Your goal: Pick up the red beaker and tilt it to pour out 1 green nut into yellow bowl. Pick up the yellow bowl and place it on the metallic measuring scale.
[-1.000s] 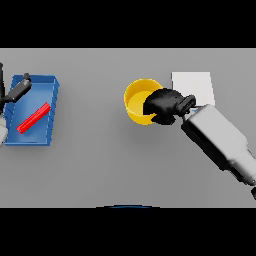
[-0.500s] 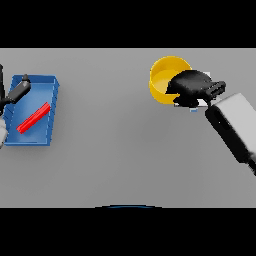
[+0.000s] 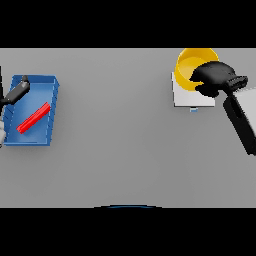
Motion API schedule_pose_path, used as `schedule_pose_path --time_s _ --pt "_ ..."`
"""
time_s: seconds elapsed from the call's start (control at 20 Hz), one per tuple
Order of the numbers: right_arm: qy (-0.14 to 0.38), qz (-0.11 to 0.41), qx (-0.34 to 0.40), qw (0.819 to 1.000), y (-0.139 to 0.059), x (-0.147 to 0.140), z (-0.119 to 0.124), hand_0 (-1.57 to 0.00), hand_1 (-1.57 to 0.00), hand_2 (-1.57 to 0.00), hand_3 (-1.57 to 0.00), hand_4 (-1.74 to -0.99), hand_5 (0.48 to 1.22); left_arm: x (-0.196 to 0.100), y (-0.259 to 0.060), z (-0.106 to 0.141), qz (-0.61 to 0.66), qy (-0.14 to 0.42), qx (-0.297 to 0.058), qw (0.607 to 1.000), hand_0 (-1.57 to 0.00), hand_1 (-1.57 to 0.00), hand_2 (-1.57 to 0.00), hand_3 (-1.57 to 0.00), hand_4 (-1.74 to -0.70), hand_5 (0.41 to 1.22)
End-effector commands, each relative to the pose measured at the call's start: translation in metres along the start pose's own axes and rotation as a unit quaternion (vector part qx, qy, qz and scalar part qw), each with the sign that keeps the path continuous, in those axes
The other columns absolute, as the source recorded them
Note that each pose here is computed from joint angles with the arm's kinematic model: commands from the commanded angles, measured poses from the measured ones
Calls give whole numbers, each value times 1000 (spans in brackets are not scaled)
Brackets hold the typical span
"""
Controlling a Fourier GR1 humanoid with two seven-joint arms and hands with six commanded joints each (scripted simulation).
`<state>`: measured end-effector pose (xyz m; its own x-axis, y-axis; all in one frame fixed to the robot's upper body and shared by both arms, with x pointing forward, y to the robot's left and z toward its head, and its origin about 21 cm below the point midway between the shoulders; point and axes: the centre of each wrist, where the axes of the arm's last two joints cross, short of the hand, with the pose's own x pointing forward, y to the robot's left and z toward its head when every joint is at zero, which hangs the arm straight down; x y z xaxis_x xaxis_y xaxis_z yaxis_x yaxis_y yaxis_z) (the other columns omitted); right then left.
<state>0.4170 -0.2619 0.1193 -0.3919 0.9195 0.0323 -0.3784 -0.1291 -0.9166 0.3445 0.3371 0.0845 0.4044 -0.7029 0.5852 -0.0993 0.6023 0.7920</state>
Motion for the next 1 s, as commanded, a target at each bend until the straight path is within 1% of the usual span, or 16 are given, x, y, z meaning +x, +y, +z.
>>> schedule_pose_path --time_s 0.0,0.1,0.15,0.3,0.35,0.4,0.5,0.55,0.6,0.65,0.7,0.8,0.85,0.9,0.95 --pt "3 -3 -2 1000 3 -2 -4 -1571 -1571 -1459 -1259 -1741 1221 0 3 -1 -2 4 4 1000 1 1 1 1 -722 684" --pt "12 -10 1 1000 11 -12 -6 -1571 -1571 -1425 -1315 -1741 1221 3 2 -1 -3 1 4 1000 1 1 1 1 -724 681" --pt "15 -17 7 1000 18 -14 -7 -1571 -1571 -1407 -1351 -1741 1221 2 0 0 -3 4 3 1000 1 1 1 1 -724 682" --pt "26 -28 11 999 25 -21 -9 -1571 -1571 -1396 -1346 -1741 1221 2 1 0 -3 2 3 1000 1 1 1 1 -722 678" --pt "21 -29 13 999 29 -21 -10 -1571 -1571 -1379 -1331 -1741 1221 1 1 0 0 4 3 1000 1 1 1 1 -725 676" --pt "16 -34 9 999 29 -21 -11 -1571 -1571 -1362 -1338 -1741 1221 3 2 1 0 -1 4 1000 1 1 1 1 -728 675" --pt "9 -42 9 999 33 -22 -13 -1571 -1571 -1345 -1403 -1741 1221 2 2 -2 -5 7 4 1000 1 1 1 1 -726 673" --pt "7 -43 11 999 33 -24 -13 -1556 -1571 -1338 -1436 -1741 1221 2 3 -2 -5 8 3 1000 1 1 1 1 -723 671" --pt "7 -44 10 999 33 -24 -14 -1501 -1571 -1330 -1463 -1741 1221 1 4 -1 -9 4 3 1000 1 1 1 1 -723 669" --pt "9 -45 14 999 33 -22 -16 -1464 -1571 -1335 -1451 -1741 1221 3 2 -3 -9 7 2 1000 1 1 1 1 -722 668" --pt "10 -49 15 999 37 -19 -19 -1448 -1501 -1382 -1390 -1734 1221 2 0 -3 -8 8 2 1000 1 1 1 1 -724 667" --pt "9 -54 14 998 39 -20 -18 -1492 -1484 -1450 -1097 -1737 1221 4 -1 -2 -10 7 0 1000 1 1 1 1 -724 671" --pt "9 -55 15 998 37 -20 -17 -1439 -1337 -1286 -990 -1688 1221 6 0 -2 -9 5 4 1000 1 1 1 1 -722 671" --pt "12 -52 17 998 36 -18 -18 -1231 -1101 -1091 -890 -1657 1149 3 1 -1 -11 4 0 1000 1 1 1 1 -719 668" --pt "12 -46 19 999 35 -18 -18 -990 -882 -921 -796 -1629 1080 2 1 -1 -11 7 0 1000 1 1 1 1 -719 668"
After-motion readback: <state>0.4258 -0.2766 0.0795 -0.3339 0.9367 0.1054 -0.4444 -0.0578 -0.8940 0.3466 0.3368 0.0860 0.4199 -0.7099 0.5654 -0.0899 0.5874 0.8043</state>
